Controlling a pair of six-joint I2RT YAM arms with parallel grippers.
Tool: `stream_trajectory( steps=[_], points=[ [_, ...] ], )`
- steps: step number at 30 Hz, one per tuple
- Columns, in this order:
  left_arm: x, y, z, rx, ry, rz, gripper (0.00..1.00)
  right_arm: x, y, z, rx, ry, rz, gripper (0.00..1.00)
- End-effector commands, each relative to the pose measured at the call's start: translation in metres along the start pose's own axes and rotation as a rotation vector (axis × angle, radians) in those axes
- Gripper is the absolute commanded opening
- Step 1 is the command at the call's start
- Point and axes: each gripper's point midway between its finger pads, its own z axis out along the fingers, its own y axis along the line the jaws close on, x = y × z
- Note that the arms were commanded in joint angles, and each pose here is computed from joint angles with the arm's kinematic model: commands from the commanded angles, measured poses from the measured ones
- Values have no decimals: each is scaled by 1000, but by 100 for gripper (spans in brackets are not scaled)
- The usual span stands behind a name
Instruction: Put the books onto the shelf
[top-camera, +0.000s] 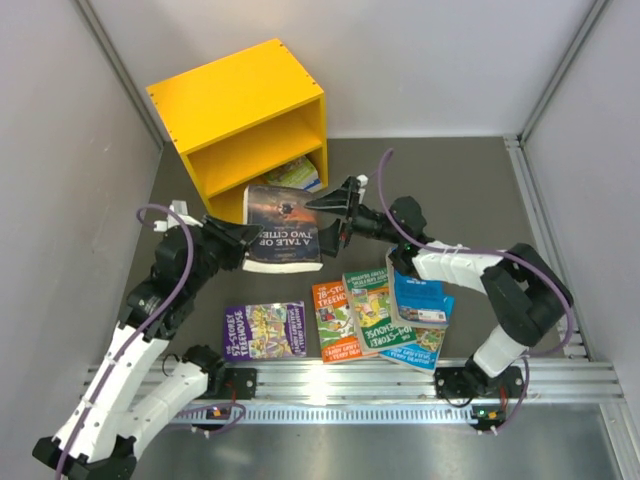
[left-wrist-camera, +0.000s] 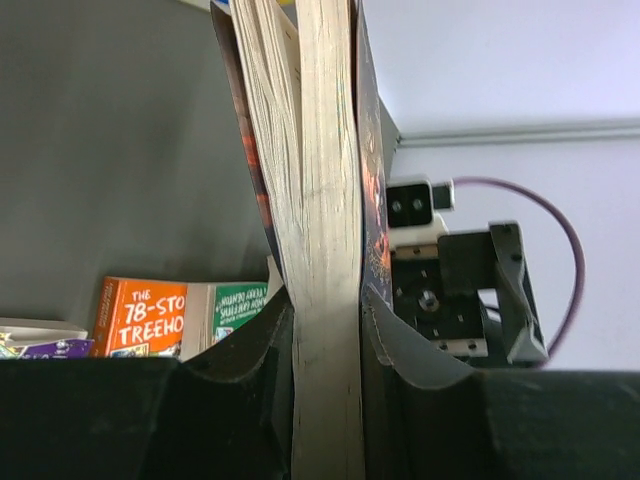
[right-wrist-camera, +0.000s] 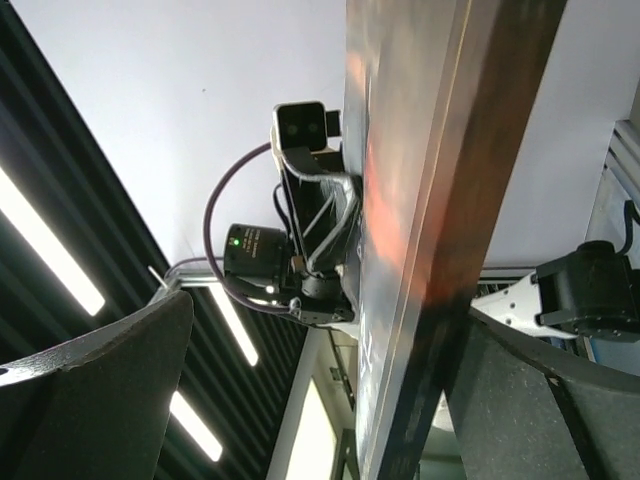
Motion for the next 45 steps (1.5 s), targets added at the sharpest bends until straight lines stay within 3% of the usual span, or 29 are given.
stream_trajectory(
  steps=[1,8,11,18,23,26,27,45],
  points=[
    [-43,30,0,-189,-216,71,0,42,67,-7,-115,67,-115,100],
    [-37,43,4,-230,-203,56,0,32,76,-2,-51,-16,-139,100],
    [-32,48,6,-238,-195,45,0,25,82,8,-37,-31,-144,92],
    [-28,49,7,-240,-189,60,0,15,94,26,4,-58,-176,51],
    [-24,46,9,-236,-172,68,0,14,89,41,47,-48,-197,36],
    [-21,39,12,-214,-163,85,0,17,83,51,98,-35,-223,12],
    [-21,37,12,-210,-163,99,0,19,90,54,97,-32,-245,0],
    [-59,17,36,-193,-319,368,0,-47,83,95,179,-94,-369,0]
  ],
)
